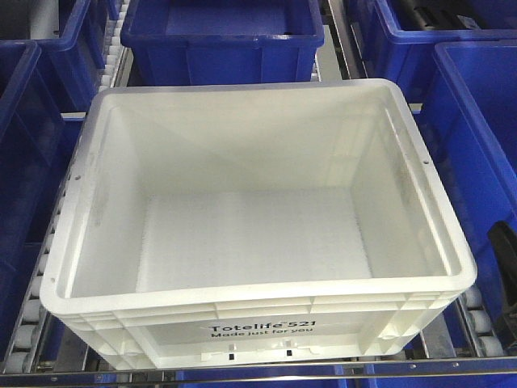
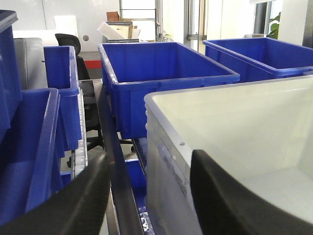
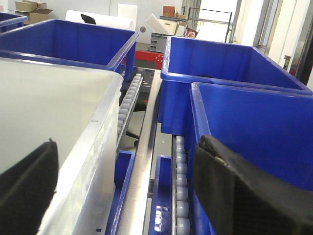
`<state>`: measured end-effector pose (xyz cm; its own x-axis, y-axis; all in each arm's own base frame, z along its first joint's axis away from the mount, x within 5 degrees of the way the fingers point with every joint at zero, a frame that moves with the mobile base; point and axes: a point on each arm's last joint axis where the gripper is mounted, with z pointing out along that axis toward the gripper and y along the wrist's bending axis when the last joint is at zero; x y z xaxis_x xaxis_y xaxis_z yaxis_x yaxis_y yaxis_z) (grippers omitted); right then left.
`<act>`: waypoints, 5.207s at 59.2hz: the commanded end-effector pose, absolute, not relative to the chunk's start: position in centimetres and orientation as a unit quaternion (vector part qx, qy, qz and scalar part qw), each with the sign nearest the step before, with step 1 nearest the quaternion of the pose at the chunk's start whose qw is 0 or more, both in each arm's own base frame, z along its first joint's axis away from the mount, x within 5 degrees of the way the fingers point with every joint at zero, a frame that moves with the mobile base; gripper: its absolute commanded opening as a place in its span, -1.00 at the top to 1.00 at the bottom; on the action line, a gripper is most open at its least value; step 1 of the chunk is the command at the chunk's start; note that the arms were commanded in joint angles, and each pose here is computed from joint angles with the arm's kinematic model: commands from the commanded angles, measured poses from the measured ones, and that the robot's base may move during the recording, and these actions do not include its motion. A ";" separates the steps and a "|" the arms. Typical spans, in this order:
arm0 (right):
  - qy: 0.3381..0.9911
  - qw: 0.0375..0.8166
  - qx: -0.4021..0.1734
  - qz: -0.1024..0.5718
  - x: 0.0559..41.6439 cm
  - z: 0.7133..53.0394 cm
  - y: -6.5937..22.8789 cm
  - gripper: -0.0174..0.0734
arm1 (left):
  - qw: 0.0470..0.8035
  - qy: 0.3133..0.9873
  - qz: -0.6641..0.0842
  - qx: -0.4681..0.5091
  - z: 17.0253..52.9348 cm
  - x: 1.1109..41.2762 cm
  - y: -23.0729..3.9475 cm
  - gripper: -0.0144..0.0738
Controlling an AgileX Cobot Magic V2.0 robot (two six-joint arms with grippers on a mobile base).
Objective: Move bin from left to right shelf
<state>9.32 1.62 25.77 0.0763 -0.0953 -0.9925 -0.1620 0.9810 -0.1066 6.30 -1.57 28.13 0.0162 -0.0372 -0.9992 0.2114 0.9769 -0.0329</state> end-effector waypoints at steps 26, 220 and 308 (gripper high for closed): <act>0.633 0.770 -0.083 0.011 9.3 27.6 1.4 -0.45 | 0.738 0.668 -0.083 0.048 29.5 6.3 -1.3 0.00; 0.629 0.772 -0.087 0.007 9.0 27.7 1.4 0.63 | 0.720 0.690 -0.037 0.065 19.7 5.6 -0.8 0.69; 0.687 0.717 -0.093 0.065 5.5 19.6 1.3 0.63 | 0.720 0.690 -0.037 0.065 19.7 5.6 -0.8 0.69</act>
<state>5.50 1.43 19.59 -0.0109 -0.0435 -0.9990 -0.2389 0.9702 -0.0397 5.58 -0.92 19.52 -0.0269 0.0661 -0.9975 0.1538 0.9862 0.0612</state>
